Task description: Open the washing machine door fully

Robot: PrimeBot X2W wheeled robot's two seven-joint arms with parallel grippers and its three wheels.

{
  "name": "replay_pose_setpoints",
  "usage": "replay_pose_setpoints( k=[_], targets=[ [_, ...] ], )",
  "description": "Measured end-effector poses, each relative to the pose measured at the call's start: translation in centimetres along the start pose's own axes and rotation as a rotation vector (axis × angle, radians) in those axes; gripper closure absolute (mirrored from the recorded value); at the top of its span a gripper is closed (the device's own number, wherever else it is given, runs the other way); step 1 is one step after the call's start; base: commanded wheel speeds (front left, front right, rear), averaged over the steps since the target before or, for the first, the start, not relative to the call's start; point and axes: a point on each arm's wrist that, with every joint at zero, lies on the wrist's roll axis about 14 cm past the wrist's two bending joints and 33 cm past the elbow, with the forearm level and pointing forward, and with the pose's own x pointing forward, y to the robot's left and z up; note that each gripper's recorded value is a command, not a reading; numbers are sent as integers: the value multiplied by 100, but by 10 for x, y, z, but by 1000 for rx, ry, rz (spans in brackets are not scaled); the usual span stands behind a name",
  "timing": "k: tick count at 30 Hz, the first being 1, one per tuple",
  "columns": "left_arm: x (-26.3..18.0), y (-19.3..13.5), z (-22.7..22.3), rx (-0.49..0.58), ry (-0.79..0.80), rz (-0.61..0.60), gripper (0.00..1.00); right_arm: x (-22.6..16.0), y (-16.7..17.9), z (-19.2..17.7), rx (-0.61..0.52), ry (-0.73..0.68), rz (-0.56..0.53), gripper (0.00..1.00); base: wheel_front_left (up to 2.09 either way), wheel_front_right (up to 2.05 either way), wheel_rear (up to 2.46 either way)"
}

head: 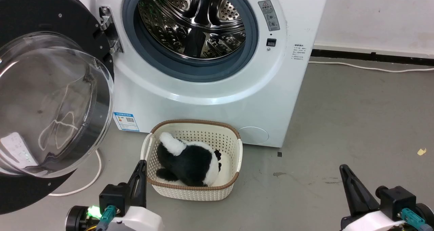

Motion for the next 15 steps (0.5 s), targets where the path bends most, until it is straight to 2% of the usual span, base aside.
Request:
replay_pose_setpoints(
  k=[15],
  targets=[
    [3,2,4,-1,6,10,100,3,3,4,-16,11,10,100,0,0,0]
  ],
)
